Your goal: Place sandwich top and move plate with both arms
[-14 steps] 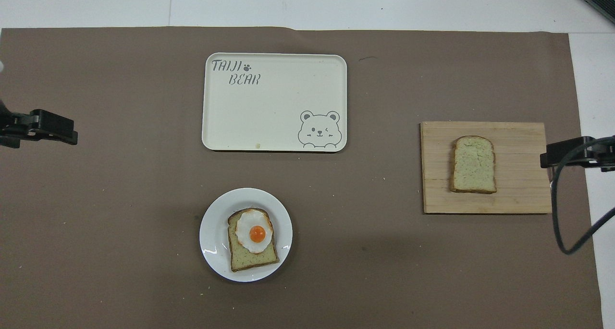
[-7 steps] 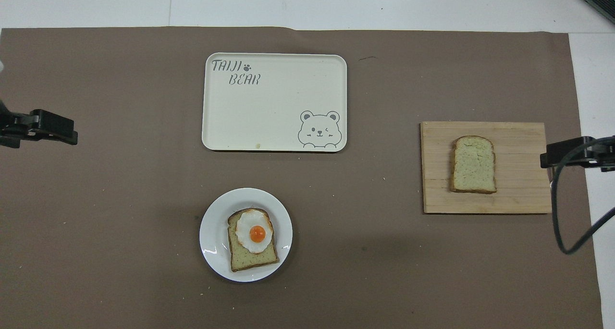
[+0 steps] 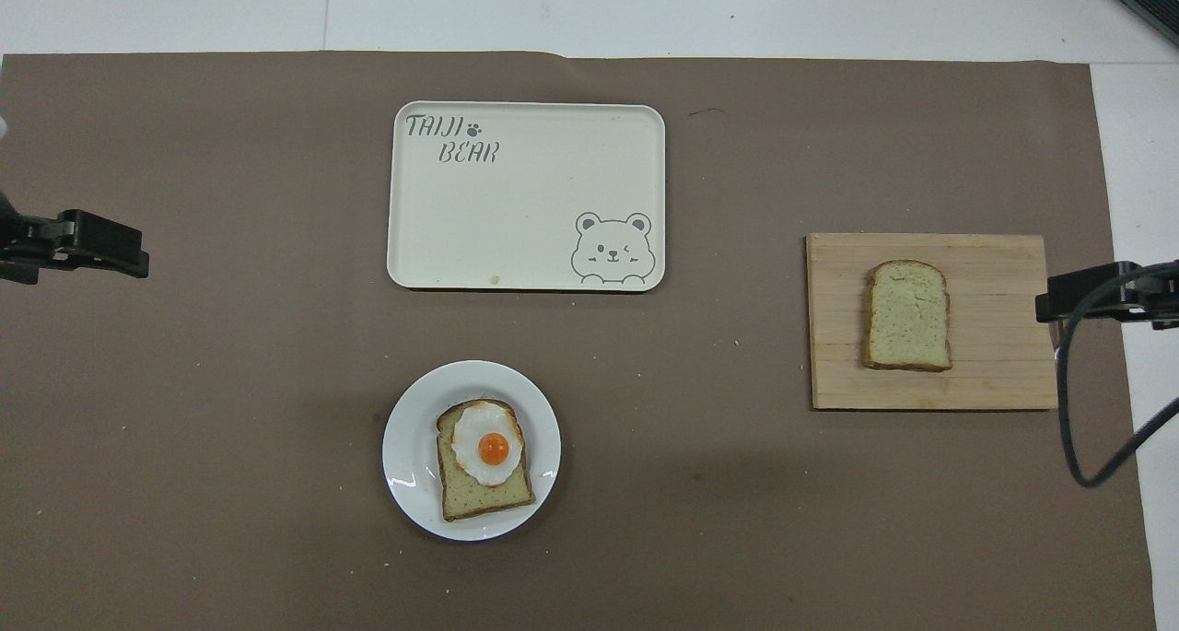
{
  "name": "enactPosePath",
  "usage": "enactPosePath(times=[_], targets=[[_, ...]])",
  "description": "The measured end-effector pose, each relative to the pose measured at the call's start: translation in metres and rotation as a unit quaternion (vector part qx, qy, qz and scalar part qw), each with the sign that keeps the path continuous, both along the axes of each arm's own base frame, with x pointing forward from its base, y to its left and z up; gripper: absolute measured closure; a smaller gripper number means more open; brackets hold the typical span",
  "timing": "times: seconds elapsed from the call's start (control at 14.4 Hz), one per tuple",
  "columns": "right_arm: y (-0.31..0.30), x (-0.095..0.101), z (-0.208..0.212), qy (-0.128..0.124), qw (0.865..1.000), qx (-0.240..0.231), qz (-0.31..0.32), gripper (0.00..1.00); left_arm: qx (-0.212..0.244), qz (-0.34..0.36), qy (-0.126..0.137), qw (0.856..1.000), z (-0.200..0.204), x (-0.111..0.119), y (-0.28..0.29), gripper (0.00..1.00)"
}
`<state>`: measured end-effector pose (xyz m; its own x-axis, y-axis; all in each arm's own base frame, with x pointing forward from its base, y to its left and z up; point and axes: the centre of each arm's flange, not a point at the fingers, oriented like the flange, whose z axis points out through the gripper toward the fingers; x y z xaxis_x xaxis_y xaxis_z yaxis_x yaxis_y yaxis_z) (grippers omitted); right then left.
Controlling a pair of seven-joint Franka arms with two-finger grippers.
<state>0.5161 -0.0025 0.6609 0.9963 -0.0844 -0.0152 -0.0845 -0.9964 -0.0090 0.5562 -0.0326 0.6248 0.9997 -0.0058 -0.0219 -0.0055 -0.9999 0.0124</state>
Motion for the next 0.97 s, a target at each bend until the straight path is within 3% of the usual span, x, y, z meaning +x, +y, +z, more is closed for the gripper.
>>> enactPosePath(times=[0.63, 0.97], targets=[[0.0, 0.0, -0.001, 0.0, 1.0, 0.0, 0.0, 0.0, 0.0, 0.0, 0.0, 1.0, 0.0, 0.0, 0.0, 0.0], [-0.013, 0.003, -0.009, -0.015, 1.0, 0.0, -0.012, 0.0, 0.0, 0.0, 0.0, 1.0, 0.0, 0.0, 0.0, 0.0]])
